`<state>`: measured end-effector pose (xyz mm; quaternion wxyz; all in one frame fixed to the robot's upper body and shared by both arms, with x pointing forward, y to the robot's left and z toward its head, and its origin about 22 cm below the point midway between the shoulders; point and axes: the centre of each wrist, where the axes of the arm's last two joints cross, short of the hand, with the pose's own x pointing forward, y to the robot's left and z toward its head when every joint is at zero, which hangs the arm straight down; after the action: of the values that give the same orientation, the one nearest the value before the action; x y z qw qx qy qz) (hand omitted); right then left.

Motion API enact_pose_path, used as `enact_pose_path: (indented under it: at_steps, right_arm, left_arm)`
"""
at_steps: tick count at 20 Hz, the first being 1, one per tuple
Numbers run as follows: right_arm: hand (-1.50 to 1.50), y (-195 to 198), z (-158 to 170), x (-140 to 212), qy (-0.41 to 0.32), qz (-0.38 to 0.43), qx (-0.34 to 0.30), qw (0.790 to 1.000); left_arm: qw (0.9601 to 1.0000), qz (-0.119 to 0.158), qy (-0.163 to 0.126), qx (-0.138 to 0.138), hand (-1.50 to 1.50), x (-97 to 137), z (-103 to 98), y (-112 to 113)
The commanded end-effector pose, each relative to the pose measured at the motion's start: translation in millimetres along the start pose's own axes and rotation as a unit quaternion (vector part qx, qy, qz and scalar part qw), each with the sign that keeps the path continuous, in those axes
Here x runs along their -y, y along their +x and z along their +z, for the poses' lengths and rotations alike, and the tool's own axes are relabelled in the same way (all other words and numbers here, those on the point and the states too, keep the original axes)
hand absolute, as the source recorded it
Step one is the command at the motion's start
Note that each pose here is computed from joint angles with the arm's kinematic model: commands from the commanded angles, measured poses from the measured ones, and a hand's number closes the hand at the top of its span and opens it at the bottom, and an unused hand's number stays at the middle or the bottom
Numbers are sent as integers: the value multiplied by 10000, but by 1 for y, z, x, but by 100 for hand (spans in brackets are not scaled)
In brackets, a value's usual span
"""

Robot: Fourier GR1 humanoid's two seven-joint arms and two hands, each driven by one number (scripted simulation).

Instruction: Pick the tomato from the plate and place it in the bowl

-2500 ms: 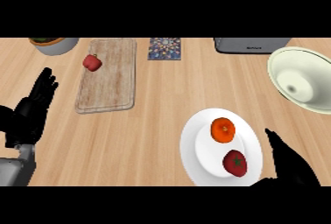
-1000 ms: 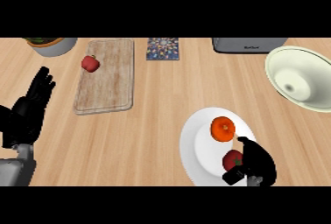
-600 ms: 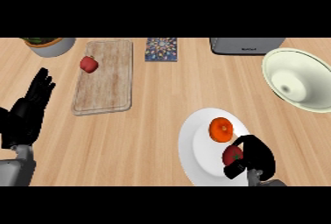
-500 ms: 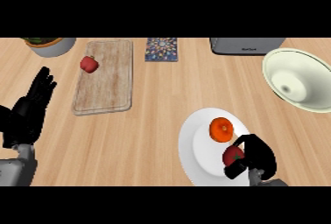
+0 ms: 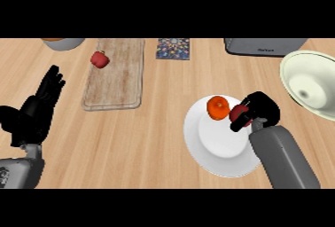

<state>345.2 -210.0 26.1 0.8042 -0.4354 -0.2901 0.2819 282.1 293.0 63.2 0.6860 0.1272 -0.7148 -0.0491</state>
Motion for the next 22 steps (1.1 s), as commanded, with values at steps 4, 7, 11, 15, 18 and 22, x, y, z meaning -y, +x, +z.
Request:
enact_pose_path:
  at_steps: [4, 7, 11, 15, 18, 22]
  right_arm:
    - [150, 59, -34, 55, -911, 75, -27, 9958]
    - [150, 77, -35, 88, -1324, 305, -79, 9907]
    - [150, 114, -6, 107, -2661, 127, -44, 9639]
    - [150, 132, 14, 128, -3711, -410, 38, 9277]
    - [150, 126, 12, 178, -3794, -796, 5, 9218]
    - [150, 116, 6, 179, -3820, -814, -279, 9201]
  left_arm:
    - [9999, -41, -104, 52, 0, 11, -4, -3]
    - [10000, -7, -79, -9, 0, 10, -1, 5]
    - [9999, 4, 78, -105, 0, 4, -8, -8]
    - [9999, -18, 113, -81, 0, -1, -5, 0]
    - [9998, -72, 125, -131, 0, 2, -5, -5]
    - [9996, -58, 208, -198, 0, 0, -2, -18]
